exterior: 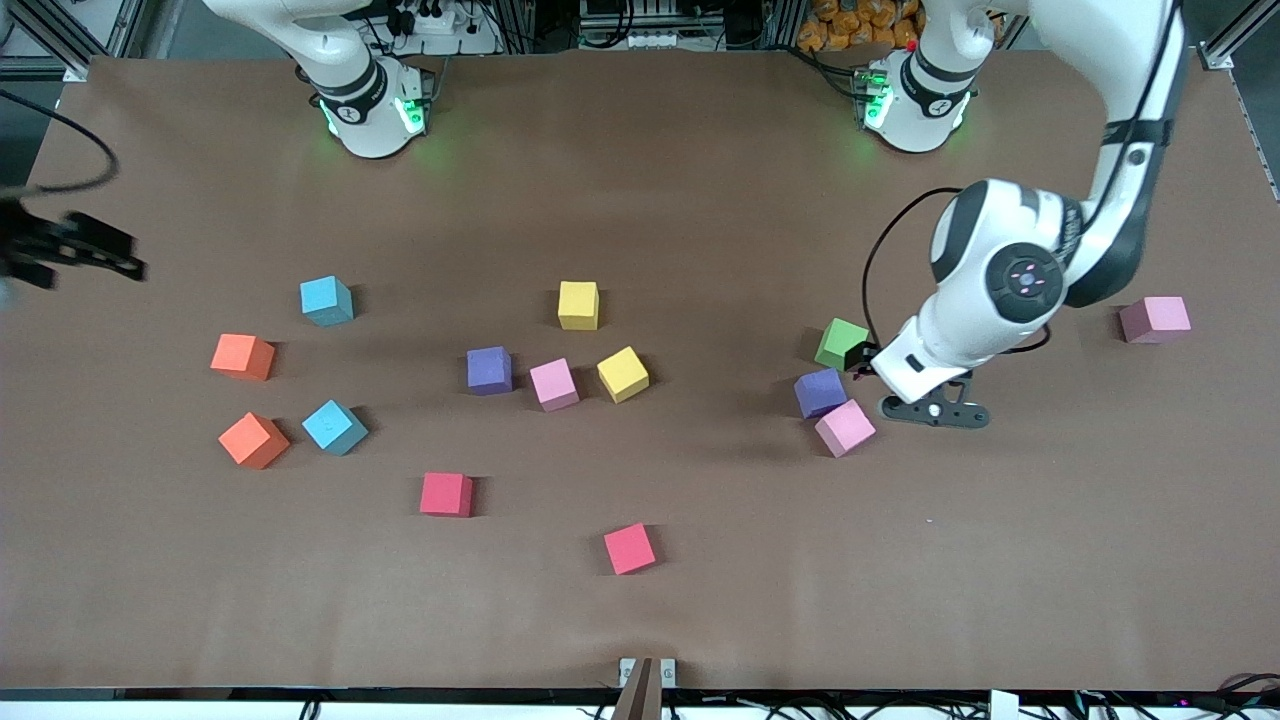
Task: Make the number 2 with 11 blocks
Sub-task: 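Reach the green cube with the left gripper while the right gripper reaches the pink cube, then lift the green cube with the left gripper while the right gripper grasps the pink cube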
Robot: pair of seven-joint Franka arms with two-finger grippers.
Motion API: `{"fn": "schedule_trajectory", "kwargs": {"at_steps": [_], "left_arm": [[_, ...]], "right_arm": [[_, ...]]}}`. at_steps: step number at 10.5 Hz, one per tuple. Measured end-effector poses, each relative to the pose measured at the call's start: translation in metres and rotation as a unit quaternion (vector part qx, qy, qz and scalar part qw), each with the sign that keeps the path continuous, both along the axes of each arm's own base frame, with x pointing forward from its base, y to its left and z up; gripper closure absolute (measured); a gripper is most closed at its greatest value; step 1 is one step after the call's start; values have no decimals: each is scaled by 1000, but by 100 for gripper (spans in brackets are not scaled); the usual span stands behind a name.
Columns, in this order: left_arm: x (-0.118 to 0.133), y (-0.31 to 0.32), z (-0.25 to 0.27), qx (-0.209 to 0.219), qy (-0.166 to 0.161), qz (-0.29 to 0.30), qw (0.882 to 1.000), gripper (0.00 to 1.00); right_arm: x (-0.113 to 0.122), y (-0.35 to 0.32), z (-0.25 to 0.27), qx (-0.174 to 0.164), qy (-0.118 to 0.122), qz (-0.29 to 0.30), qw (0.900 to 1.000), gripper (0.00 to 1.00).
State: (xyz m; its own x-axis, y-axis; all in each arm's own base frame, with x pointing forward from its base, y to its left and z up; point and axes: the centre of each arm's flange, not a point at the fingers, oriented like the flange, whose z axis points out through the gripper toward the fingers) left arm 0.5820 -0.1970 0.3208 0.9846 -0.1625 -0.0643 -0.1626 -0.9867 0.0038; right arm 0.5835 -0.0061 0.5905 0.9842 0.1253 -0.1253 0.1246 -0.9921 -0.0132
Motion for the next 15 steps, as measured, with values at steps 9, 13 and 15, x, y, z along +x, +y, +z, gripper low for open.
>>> {"fn": "schedule_trajectory", "kwargs": {"at_steps": [9,13,15], "left_arm": [[-49,-9,-81,-21,14,-210,977,0],[-72,-13,-98,-38,12,-201,979,0],[-74,-14,-100,-39,7,-202,979,0]], "right_arm": [[123,118,-252,35,-43,-6,998,0],[155,146,-305,21,-67,-78,994,0],[162,176,-331,21,-91,-90,992,0]]}}
